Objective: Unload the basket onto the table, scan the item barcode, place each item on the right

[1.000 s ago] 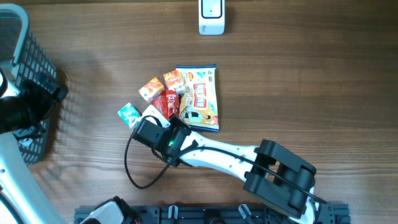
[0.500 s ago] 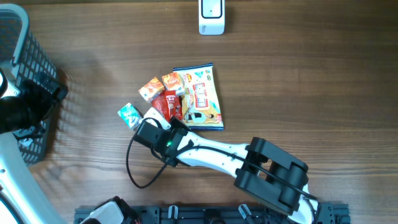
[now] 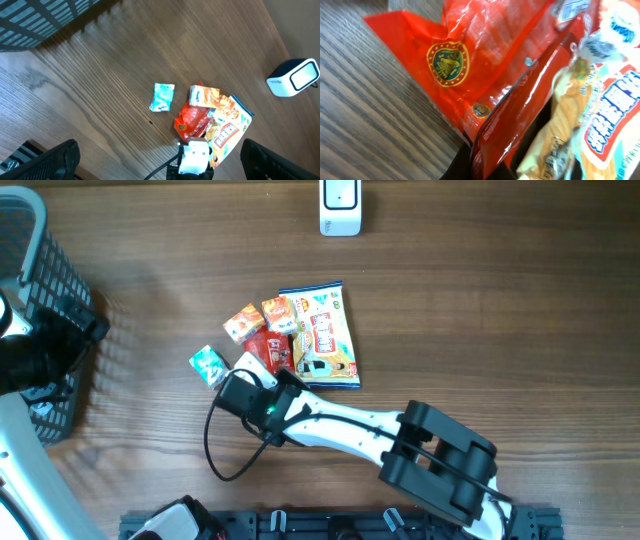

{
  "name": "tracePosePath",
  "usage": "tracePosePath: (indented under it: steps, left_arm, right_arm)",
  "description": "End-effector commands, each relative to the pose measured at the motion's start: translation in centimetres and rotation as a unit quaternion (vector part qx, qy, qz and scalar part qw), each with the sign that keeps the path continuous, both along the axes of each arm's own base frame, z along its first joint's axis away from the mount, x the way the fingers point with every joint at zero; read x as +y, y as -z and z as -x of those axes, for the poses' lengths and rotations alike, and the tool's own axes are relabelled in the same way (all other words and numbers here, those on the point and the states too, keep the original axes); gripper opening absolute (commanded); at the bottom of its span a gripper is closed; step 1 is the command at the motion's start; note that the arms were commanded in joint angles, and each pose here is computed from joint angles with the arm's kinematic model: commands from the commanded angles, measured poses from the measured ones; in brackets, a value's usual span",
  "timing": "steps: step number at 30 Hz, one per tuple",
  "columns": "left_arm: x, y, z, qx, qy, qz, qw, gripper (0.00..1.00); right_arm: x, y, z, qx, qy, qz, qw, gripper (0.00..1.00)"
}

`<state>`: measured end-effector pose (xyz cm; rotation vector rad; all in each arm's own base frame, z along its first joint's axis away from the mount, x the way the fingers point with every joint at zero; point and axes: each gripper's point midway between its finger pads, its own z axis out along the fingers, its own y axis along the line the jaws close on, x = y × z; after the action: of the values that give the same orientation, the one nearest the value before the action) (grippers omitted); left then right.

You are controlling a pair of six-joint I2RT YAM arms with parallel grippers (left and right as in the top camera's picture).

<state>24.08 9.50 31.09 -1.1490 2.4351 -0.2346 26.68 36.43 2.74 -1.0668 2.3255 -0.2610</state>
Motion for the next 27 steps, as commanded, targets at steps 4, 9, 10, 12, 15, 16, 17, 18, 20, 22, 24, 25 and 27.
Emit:
tracePosePath:
  steps: [4,9,10,12,15,16,17,18,20,22,24,25,27]
  left_arm:
    - [0.2,0.0,0.1,0.000,-0.001,-0.003,1.000,1.00]
    - [0.2,0.0,0.1,0.000,-0.001,-0.003,1.000,1.00]
    - [0.2,0.0,0.1,0.000,-0.001,-0.003,1.000,1.00]
    - [0.2,0.0,0.1,0.000,-0.001,-0.002,1.000,1.00]
    - [0.2,0.0,0.1,0.000,-0.001,-0.002,1.000,1.00]
    - [0.2,0.0,0.1,0.000,-0.001,-0.002,1.000,1.00]
    - [0.2,0.0,0.1,0.000,-0.001,-0.003,1.000,1.00]
    - [0.2,0.0,0.1,0.000,-0.001,-0.002,1.000,1.00]
    - [0.2,0.0,0.1,0.000,-0.001,-0.002,1.000,1.00]
    - [0.2,0.0,0.1,0.000,-0.001,-0.003,1.000,1.00]
    - [0.2,0.0,0.1,0.000,-0.001,-0.002,1.000,1.00]
    - [0.2,0.0,0.1,0.000,-0.001,-0.002,1.000,1.00]
    - [0.2,0.0,0.1,0.000,-0.001,-0.002,1.000,1.00]
  right_arm:
    - [1.1,-9.5,-1.0,0.016,0.014,-0.154,0.988,0.04]
    - [-0.9,-13.4,-2.4,0.096,0.012,-0.251,0.963,0.04]
    - [-1.4,-13.7,-2.7,0.120,0.010,-0.270,0.955,0.04]
    - [-2.8,-13.7,-3.5,0.176,0.013,-0.306,0.935,0.04]
    - [-4.4,-13.2,-3.8,0.250,-0.015,-0.355,0.900,0.04]
    - [-5.0,-13.0,-3.8,0.272,-0.021,-0.374,0.886,0.04]
    - [-5.7,-12.8,-3.9,0.297,-0.026,-0.397,0.868,0.04]
    - [-6.4,-12.6,-4.0,0.313,-0.029,-0.414,0.854,0.04]
    - [-7.4,-12.4,-4.0,0.342,-0.042,-0.454,0.822,0.04]
    - [-8.3,-12.2,-4.1,0.359,-0.050,-0.486,0.795,0.04]
    - [-9.2,-12.0,-4.3,0.370,-0.052,-0.513,0.773,0.04]
    - [-9.6,-11.7,-4.5,0.373,-0.054,-0.524,0.763,0.04]
    - [-10.4,-10.9,-4.7,0.376,-0.048,-0.540,0.751,0.04]
